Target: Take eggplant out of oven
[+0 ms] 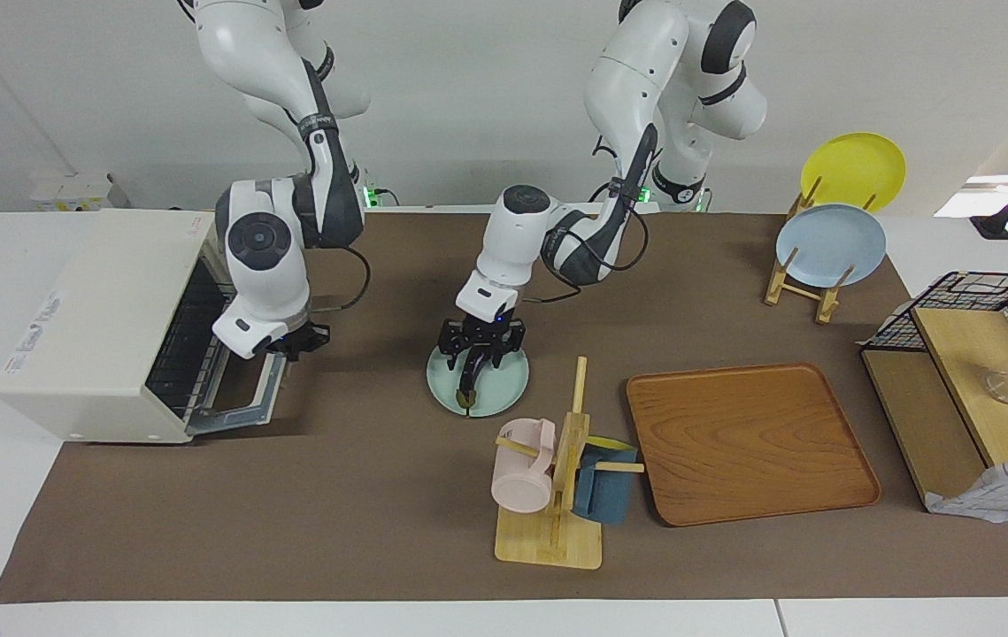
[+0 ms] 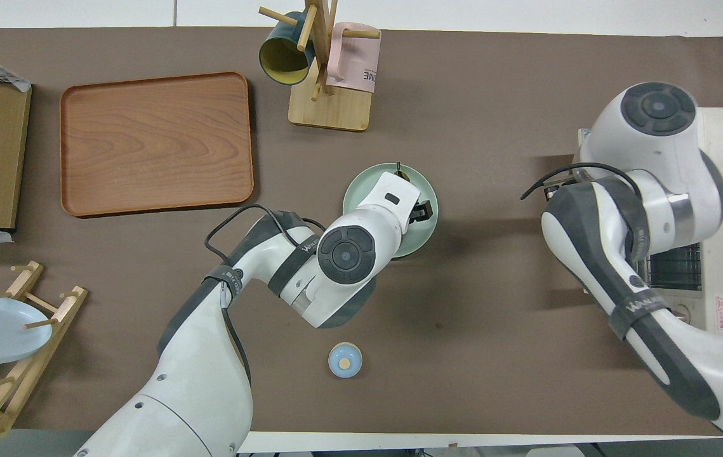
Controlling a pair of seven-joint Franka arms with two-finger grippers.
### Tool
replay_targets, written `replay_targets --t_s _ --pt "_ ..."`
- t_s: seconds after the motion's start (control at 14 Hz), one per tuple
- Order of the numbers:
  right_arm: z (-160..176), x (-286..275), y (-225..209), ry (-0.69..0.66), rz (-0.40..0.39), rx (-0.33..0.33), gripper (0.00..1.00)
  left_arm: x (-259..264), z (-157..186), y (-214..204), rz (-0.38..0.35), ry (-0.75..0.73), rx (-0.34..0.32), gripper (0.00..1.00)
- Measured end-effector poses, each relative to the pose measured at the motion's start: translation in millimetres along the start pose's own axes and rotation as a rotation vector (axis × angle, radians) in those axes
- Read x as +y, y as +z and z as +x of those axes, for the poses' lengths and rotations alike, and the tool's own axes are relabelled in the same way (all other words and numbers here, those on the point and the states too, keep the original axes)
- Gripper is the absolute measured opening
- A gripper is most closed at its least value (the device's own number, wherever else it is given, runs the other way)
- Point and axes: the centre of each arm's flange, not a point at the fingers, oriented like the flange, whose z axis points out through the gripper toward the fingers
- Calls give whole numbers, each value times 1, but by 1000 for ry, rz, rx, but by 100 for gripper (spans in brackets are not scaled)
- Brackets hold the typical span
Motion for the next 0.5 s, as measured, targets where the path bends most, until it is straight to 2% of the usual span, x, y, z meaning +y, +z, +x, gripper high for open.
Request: replay_targets --t_s 0.07,0.21,0.29,0.36,0.5 --pt "-11 28 -23 -11 -11 -1 1 0 -6 2 5 6 -7 89" --pt "-46 97 -51 0 -6 -12 4 -3 -10 5 20 6 -15 65" --pt "-63 123 -64 18 11 3 10 -6 -8 5 34 2 -21 51" --pt "-77 137 -83 40 39 30 19 -8 -6 5 51 -6 -29 42" --pt "-93 137 -131 66 107 93 41 -9 2 0 96 -34 -49 41"
